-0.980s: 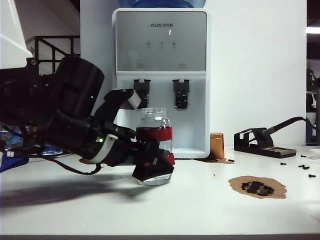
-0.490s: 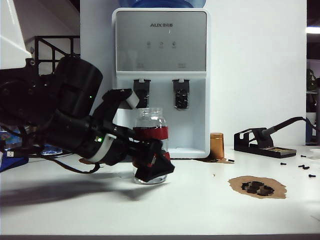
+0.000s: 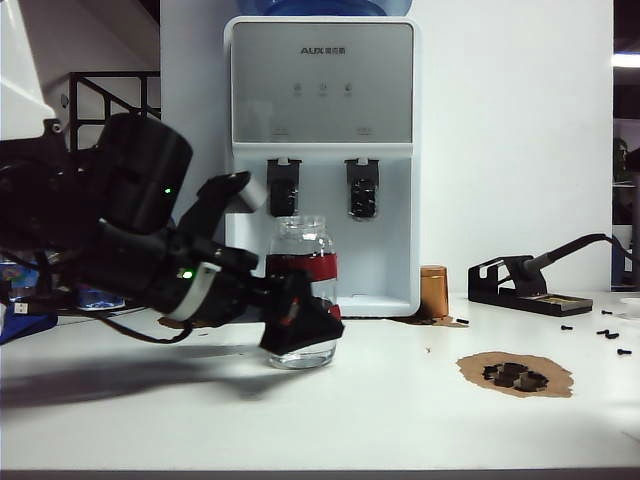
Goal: Pick up the water bottle with two loops of red belts, then reach the front water dispenser and gently press the gray-black baffle horizontally to get a little water.
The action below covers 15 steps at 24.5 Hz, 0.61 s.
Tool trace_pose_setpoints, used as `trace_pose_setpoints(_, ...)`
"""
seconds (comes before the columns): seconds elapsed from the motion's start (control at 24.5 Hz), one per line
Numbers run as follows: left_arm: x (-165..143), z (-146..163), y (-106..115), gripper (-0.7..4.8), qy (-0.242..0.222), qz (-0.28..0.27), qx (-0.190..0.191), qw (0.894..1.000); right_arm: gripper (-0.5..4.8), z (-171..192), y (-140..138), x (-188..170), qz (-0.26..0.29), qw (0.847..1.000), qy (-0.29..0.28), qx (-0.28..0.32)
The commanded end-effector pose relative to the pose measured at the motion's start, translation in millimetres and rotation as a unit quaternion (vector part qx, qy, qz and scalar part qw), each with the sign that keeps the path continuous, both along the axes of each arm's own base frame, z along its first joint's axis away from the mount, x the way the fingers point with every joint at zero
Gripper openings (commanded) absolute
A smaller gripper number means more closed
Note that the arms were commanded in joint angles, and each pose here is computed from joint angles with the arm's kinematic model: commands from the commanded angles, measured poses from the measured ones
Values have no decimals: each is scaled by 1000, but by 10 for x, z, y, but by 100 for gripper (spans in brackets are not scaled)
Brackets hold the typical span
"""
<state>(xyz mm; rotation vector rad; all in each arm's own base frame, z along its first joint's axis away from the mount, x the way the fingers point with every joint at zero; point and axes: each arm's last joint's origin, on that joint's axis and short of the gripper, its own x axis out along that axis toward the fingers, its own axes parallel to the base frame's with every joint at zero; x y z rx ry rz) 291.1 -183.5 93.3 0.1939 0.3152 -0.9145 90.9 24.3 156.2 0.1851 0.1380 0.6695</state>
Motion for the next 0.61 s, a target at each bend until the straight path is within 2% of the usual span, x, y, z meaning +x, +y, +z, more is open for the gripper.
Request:
trace_pose_setpoints(0.04, 48, -2, 88, 479, 13, 0, 1, 1000, -2, -8, 3, 1, 5, 1000, -2, -1)
trace_pose_setpoints(0.12, 78, -18, 169, 479, 27, -8, -2, 1000, -2, -10, 3, 1, 5, 1000, -2, -1)
trace_pose_setpoints(0.29, 144, -75, 445, 479, 88, -60, -30, 994, -2, -10, 5, -1, 10, 1000, -2, -1)
trace_pose_setpoints(0.41, 177, -97, 604, 479, 115, -73, -46, 990, -2, -21, 5, -2, 10, 1000, 4, -1)
trace_pose_setpoints(0.49, 217, -88, 758, 479, 125, -61, -53, 989, -2, -22, 6, -3, 11, 1000, 5, -1)
trace_pose_setpoints(0.53, 251, -38, 872, 336, 122, -42, -55, 990, -2, -22, 7, -3, 12, 1000, 6, -1)
trace_pose_setpoints(0.57, 290, 56, 1000, 100, 109, -19, -60, 992, -2, -22, 8, -4, 15, 1000, 6, -1)
trace_pose_setpoints(0.61, 314, 135, 1080, -3, 93, -7, -64, 994, -2, -22, 10, -6, 19, 1000, 6, 0)
